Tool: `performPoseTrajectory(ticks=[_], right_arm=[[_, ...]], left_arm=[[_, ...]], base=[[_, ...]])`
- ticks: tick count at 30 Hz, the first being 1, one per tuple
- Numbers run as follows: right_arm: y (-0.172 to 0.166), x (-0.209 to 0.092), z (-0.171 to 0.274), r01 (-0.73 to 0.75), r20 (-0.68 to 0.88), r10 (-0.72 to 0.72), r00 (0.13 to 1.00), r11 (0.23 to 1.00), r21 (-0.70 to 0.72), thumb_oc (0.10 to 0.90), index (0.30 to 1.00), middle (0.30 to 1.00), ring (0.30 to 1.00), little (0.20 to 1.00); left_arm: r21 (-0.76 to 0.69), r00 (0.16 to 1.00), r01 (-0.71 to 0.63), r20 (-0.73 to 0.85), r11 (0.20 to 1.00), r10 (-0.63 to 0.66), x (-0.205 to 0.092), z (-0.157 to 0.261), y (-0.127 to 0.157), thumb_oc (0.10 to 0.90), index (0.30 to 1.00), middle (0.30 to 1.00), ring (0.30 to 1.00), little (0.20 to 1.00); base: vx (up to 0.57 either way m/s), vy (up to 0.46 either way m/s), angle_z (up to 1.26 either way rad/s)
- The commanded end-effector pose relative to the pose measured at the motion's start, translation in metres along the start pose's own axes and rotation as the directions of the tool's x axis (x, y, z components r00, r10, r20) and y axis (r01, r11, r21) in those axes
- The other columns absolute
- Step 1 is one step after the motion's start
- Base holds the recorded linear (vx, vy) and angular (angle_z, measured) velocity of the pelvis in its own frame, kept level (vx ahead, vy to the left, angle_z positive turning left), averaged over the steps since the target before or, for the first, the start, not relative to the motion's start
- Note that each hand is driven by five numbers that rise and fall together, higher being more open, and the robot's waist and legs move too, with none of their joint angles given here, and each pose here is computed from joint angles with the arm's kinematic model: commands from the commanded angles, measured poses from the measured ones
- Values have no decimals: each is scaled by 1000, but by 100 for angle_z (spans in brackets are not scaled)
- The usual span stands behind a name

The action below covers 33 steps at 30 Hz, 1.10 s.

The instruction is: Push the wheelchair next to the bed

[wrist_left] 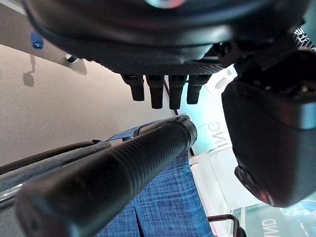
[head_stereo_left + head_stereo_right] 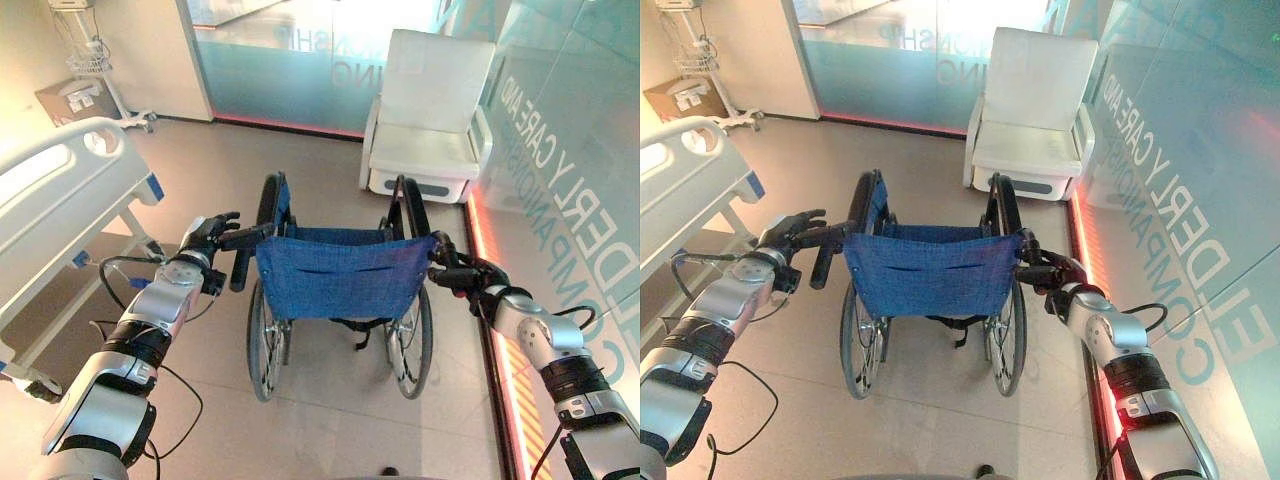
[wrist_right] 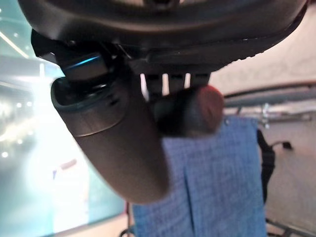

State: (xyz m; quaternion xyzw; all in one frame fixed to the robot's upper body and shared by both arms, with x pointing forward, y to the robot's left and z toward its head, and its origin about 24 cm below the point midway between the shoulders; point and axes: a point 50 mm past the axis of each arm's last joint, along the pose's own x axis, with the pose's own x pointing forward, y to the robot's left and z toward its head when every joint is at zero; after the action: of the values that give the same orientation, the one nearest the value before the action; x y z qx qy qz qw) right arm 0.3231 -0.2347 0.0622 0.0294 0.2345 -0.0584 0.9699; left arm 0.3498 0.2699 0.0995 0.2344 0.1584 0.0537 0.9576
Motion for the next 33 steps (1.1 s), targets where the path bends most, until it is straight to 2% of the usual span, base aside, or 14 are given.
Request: performPoseTrajectory(ticks=[1, 7, 15, 33], right_arm=[[38, -10, 71, -197, 277, 209, 938, 978, -69, 400, 300, 300, 300, 300], [38, -14, 77, -171, 334, 199, 921, 979, -112, 400, 300, 300, 300, 300], [37, -15, 76, -165, 330, 195, 924, 979, -117, 400, 300, 300, 300, 300], [37, -15, 76, -166, 319, 196, 927, 979, -121, 400, 300, 300, 300, 300]], left_arm=[[7, 979, -38, 200, 999, 36, 1, 54, 9, 800, 900, 900, 900, 900], [1, 985, -30, 168, 1000, 29, 1, 46, 8, 800, 900, 900, 900, 900], [-3, 989, -44, 139, 999, 44, 0, 41, 16, 800, 900, 900, 900, 900], [80, 988, 157, -16, 984, -156, 0, 34, 13, 800, 900, 900, 900, 900]], base=[[29, -2, 4], [12, -2, 3], [0, 0, 0], [0, 0, 0]])
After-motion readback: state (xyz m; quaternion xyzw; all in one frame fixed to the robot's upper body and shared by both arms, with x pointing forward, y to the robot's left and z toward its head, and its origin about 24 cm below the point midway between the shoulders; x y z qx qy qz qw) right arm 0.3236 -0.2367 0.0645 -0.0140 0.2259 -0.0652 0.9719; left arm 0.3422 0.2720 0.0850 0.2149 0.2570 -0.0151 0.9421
